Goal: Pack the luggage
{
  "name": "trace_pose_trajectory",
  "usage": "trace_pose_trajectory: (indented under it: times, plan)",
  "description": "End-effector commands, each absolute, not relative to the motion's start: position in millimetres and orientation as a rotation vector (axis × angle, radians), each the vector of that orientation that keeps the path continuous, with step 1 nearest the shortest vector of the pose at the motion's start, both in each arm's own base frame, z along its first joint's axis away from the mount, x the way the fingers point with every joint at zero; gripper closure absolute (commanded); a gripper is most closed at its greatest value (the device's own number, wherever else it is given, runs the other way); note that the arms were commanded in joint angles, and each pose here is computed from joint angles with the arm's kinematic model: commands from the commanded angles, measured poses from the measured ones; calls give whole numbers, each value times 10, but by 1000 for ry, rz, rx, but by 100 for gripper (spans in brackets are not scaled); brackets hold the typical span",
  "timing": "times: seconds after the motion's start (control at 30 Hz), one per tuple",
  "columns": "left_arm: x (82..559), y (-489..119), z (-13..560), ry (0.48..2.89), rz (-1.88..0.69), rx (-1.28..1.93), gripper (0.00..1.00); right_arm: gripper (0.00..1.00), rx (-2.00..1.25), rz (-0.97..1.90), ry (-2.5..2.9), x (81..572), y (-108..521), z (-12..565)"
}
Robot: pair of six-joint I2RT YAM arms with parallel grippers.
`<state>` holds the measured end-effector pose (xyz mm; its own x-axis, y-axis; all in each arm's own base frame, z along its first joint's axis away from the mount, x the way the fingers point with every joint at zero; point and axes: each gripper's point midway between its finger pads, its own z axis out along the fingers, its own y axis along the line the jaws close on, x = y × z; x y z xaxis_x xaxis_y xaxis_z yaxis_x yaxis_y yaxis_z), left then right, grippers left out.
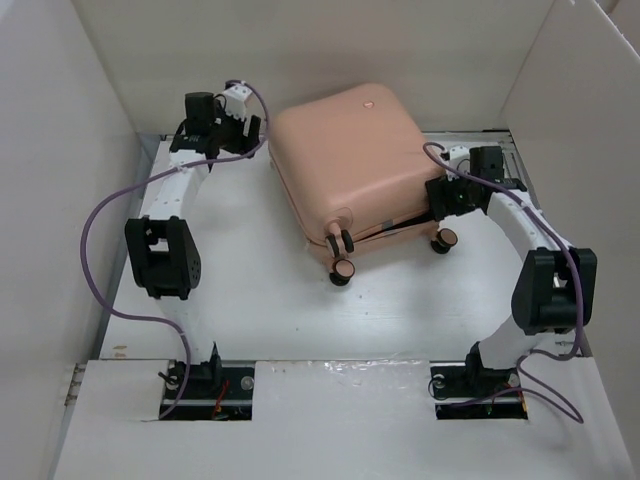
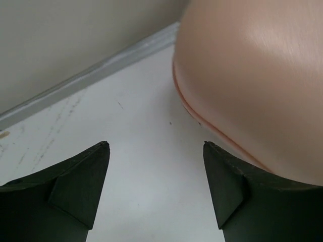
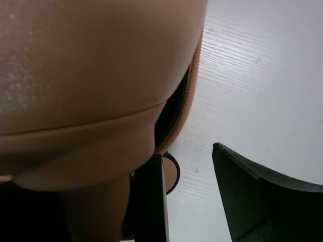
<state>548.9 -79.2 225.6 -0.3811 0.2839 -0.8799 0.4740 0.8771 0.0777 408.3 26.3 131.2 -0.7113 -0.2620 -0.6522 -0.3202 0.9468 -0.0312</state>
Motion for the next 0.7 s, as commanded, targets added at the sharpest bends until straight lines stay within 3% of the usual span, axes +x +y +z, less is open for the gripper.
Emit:
trace_pose_trajectory:
  times: [0.0,0.07,0.3,0.5,0.67]
  plan:
    - [5778,-775,2902,1803,-298,406,27,3,-455,123,2268,4368,340,1534]
    - [5904,-836,2925,1775,-366,333,14,3,-466,97,2222,4456,292,1578]
    - [6173,-1281,2823,1684,-701,360,1,4,-741,124,2047,4799,436,1541]
    - [6470,-1747,2919,1542,-892,413,1,5,-863,273,2058,5072,543,1367]
    - [6367,-2108,2448,1629,-1134,480,1,6,-966,375,1996,5055,894,1316]
